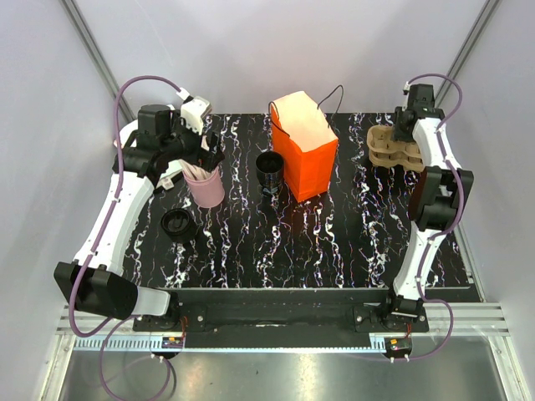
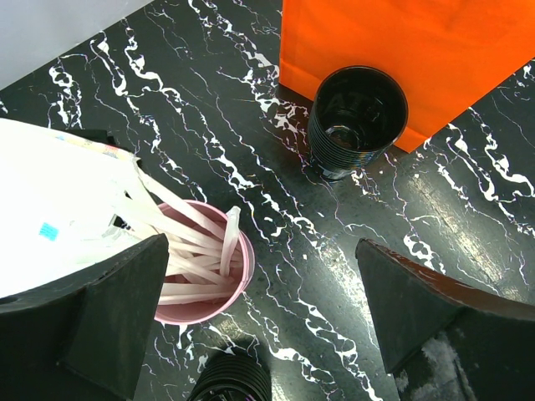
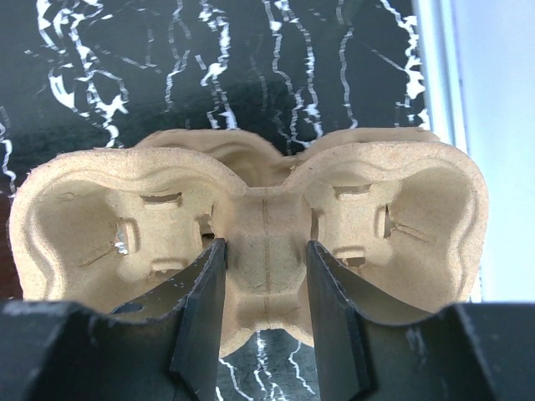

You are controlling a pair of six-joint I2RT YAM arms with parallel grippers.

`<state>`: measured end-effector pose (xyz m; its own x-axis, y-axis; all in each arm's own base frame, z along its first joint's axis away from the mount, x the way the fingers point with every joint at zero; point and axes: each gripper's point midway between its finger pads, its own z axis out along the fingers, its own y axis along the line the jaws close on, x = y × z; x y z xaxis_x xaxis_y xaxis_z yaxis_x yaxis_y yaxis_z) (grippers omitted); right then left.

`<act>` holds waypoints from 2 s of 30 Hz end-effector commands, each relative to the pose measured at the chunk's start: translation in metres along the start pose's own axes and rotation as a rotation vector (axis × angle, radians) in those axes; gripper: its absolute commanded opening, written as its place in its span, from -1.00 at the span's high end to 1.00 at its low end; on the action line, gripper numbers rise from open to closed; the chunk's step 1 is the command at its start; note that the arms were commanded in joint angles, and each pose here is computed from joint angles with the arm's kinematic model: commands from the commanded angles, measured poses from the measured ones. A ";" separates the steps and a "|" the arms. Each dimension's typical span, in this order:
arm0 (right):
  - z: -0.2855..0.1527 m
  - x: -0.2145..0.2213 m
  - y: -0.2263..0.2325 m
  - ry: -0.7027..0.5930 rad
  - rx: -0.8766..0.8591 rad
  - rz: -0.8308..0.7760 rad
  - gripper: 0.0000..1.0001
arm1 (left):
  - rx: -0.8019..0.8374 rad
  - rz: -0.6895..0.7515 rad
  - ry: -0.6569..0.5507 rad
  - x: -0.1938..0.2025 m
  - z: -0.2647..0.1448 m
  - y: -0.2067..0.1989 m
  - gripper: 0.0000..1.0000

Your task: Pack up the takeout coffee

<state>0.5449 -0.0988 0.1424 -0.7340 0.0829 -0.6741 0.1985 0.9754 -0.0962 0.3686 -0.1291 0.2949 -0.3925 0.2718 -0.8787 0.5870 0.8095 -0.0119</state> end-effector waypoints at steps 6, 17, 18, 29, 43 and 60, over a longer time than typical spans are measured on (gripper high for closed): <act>-0.015 -0.023 0.017 -0.062 0.006 -0.017 0.28 | 0.001 0.037 -0.084 -0.022 -0.009 -0.004 -0.98; -0.009 -0.013 0.015 -0.037 0.018 -0.028 0.03 | 0.000 0.036 -0.079 -0.020 -0.008 -0.003 -0.98; -0.008 -0.012 0.015 -0.033 0.018 -0.030 0.02 | 0.002 0.036 -0.078 -0.020 -0.008 -0.004 -0.98; 0.002 0.002 0.015 0.001 0.025 -0.034 -0.34 | 0.001 0.031 -0.075 -0.018 -0.007 -0.003 -0.98; 0.021 0.009 0.016 0.025 0.036 -0.044 -0.36 | 0.002 0.032 -0.071 -0.017 -0.005 -0.003 -0.98; 0.011 0.006 0.022 0.110 0.007 -0.014 -0.20 | 0.011 0.024 -0.064 -0.016 0.000 -0.003 -0.98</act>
<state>0.5534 -0.0817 0.1268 -0.7847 0.0694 -0.6160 0.1815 0.9759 -0.1213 0.3683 -0.1300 0.2942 -0.3930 0.2727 -0.8782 0.5888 0.8082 -0.0125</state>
